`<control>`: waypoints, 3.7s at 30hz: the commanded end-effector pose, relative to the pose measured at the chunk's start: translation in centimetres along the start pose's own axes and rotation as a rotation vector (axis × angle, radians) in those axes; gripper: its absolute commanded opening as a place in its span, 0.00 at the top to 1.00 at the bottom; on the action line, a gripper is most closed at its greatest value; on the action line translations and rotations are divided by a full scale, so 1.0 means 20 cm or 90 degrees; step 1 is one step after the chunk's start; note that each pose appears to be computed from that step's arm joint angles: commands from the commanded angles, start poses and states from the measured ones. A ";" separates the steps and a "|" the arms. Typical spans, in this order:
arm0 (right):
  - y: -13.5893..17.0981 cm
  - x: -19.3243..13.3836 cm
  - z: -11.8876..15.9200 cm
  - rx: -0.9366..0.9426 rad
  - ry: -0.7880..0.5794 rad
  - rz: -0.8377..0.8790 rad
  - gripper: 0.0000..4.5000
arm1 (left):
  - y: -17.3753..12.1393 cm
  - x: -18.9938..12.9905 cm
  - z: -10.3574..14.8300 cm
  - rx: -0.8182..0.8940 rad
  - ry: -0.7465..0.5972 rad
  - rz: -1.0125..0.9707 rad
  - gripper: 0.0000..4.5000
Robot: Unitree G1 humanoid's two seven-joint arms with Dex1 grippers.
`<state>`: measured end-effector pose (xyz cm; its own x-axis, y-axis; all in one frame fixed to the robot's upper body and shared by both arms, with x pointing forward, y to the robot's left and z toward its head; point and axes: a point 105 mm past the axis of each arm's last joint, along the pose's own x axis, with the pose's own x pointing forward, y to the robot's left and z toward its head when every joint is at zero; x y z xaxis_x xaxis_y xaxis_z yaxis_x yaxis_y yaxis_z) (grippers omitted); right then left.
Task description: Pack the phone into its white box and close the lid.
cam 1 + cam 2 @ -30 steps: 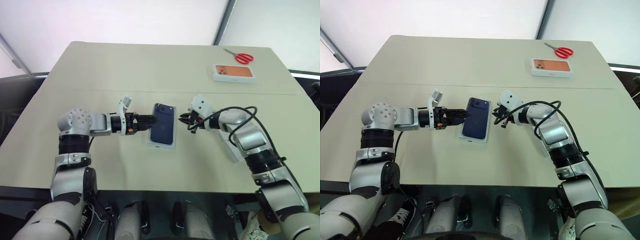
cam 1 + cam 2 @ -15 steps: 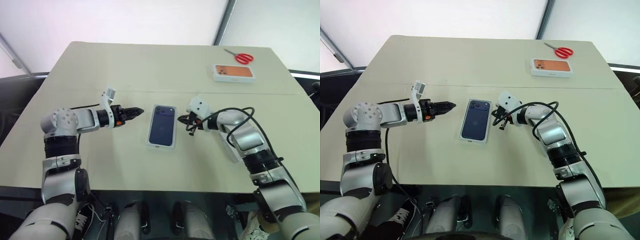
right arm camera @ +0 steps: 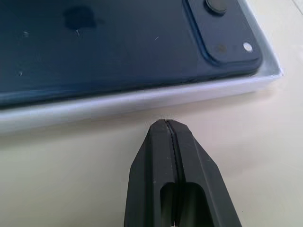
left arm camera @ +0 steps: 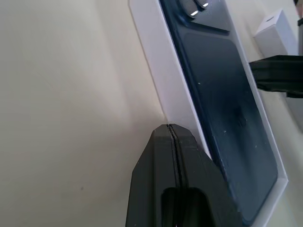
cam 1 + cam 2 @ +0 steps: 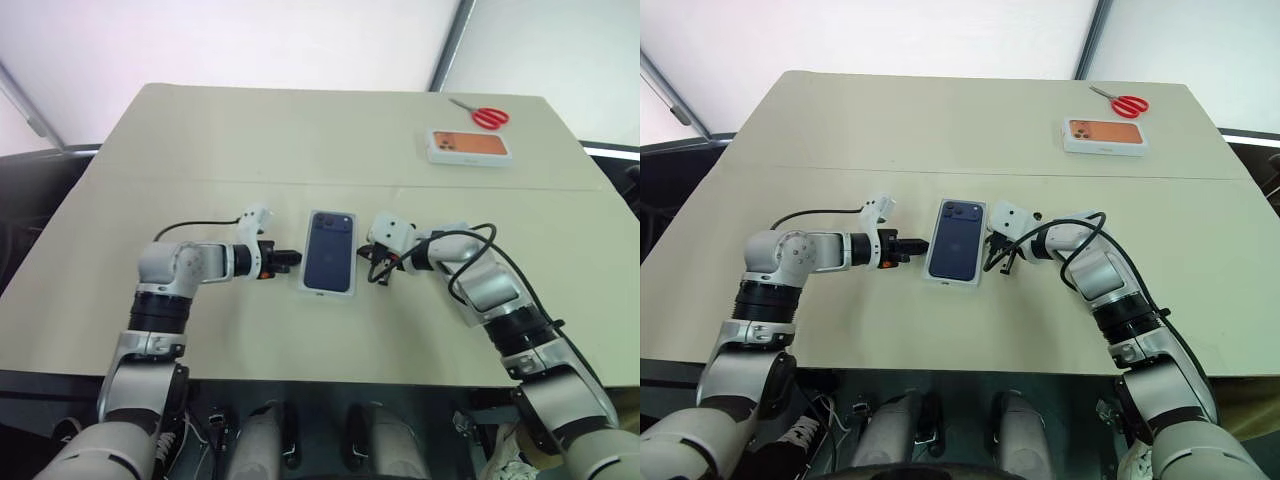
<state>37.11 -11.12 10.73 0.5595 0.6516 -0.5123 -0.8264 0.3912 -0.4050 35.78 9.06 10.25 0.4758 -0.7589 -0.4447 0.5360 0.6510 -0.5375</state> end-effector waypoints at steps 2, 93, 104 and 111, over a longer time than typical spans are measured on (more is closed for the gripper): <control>-0.03 -0.05 0.00 -0.020 0.006 -0.011 1.00 | -0.14 0.09 0.01 0.030 0.014 -0.062 0.99; -0.12 -0.68 -0.31 0.574 0.267 -0.224 0.01 | -0.24 -0.36 0.10 0.649 -0.220 -0.208 0.01; -0.14 -0.63 -0.35 0.611 0.279 -0.270 0.28 | -0.23 -0.35 0.10 0.632 -0.241 -0.182 0.00; -0.16 -0.62 -0.35 0.613 0.284 -0.303 0.99 | -0.22 -0.34 0.11 0.626 -0.244 -0.171 0.00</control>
<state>33.02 -24.84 12.39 0.6216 0.1008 -0.7768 -0.1436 0.9895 0.0135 31.83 11.85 16.38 0.3674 -0.9276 -0.0680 0.9034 0.3384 0.2635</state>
